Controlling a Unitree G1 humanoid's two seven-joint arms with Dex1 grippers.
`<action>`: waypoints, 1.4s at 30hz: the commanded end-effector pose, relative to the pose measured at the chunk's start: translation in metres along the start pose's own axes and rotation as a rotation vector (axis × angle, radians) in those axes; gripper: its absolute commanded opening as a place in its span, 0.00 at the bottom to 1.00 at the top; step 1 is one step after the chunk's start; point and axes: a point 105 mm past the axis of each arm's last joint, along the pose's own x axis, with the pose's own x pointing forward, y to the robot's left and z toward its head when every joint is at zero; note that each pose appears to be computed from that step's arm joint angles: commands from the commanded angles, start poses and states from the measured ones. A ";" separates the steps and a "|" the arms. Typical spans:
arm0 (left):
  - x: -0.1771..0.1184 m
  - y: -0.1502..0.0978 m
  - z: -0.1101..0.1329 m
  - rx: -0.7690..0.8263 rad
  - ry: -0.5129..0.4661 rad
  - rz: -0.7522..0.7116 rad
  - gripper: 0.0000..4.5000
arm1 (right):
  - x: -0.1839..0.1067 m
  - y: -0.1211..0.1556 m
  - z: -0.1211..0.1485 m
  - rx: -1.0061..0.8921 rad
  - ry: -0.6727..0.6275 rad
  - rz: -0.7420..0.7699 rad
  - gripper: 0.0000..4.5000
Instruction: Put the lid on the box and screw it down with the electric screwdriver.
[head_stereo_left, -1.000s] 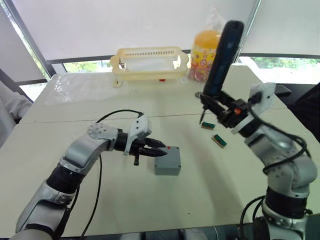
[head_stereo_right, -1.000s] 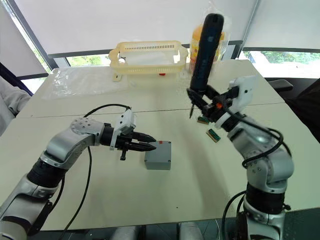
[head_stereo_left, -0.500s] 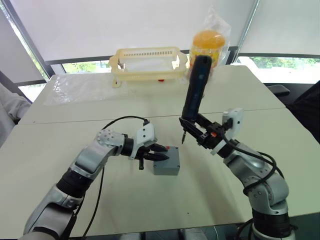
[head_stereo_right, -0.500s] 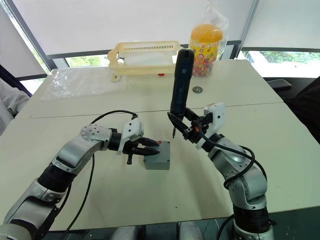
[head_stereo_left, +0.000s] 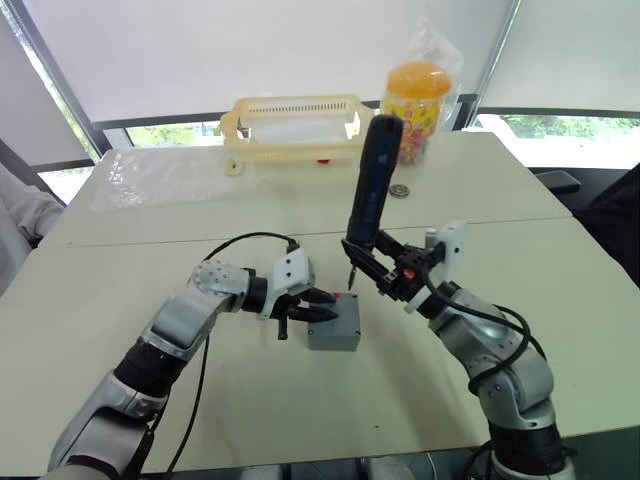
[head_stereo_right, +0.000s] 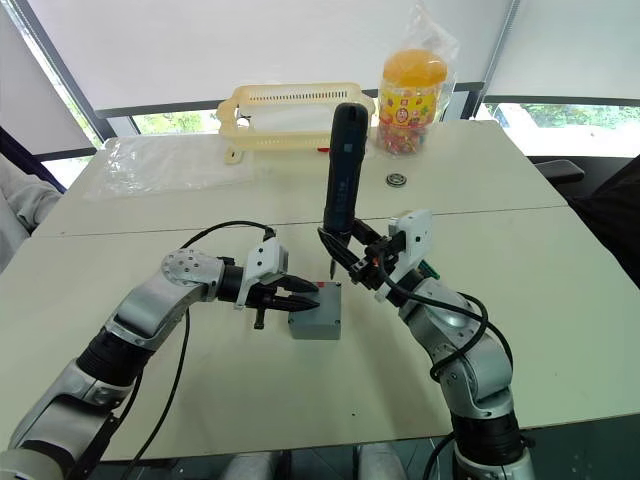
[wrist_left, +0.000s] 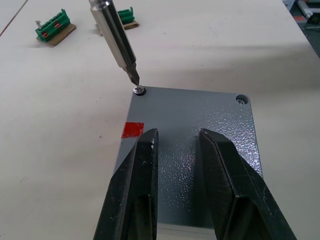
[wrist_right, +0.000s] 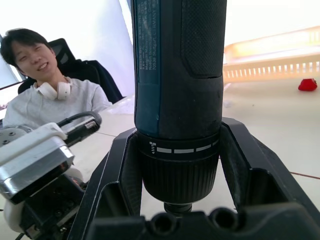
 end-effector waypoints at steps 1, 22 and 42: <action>0.001 -0.003 -0.014 -0.040 0.043 0.000 0.28 | 0.001 0.006 0.020 -0.056 -0.086 0.031 0.39; 0.006 -0.004 -0.010 -0.034 0.028 -0.012 0.28 | -0.007 0.000 0.014 -0.065 -0.067 -0.007 0.39; 0.006 -0.005 -0.011 -0.041 0.031 -0.016 0.28 | -0.006 -0.003 0.023 -0.055 -0.096 -0.026 0.39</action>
